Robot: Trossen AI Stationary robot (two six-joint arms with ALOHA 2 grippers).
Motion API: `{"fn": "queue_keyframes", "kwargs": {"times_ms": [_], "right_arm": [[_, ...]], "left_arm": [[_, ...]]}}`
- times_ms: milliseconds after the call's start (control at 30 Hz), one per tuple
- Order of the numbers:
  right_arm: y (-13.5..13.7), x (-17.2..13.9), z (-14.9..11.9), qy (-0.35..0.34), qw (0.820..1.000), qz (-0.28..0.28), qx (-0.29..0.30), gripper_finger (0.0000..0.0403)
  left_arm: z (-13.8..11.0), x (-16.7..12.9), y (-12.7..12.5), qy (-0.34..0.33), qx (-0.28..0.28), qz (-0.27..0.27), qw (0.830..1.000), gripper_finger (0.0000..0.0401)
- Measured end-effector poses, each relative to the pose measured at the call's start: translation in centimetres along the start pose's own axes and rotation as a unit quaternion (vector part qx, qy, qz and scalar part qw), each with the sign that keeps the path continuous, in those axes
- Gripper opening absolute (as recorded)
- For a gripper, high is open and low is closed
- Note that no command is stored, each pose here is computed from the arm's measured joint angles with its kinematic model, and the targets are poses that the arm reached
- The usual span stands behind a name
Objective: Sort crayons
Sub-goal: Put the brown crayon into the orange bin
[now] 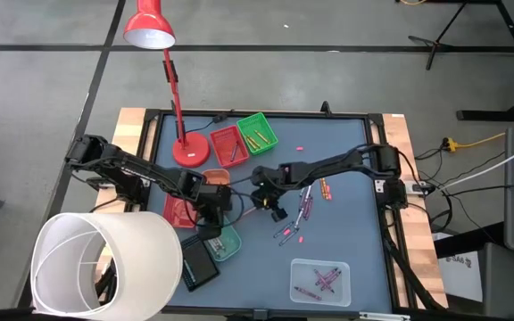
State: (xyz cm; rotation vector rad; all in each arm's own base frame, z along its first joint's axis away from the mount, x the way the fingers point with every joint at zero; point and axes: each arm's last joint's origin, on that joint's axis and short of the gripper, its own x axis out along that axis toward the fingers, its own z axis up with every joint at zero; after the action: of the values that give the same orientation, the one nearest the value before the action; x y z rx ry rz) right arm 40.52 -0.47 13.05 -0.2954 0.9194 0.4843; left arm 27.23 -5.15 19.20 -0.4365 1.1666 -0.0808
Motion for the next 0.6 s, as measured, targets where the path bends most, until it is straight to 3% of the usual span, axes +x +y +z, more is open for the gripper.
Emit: {"fn": "queue_keyframes", "kwargs": {"times_ms": [600], "right_arm": [[-0.4, -4.3, 1.3, 0.069, 0.983, -0.158, -0.065, 0.0024]], "left_arm": [[0.7, 0.0, -0.3, -0.035, 0.010, -0.017, 0.999, 0.0109]]}}
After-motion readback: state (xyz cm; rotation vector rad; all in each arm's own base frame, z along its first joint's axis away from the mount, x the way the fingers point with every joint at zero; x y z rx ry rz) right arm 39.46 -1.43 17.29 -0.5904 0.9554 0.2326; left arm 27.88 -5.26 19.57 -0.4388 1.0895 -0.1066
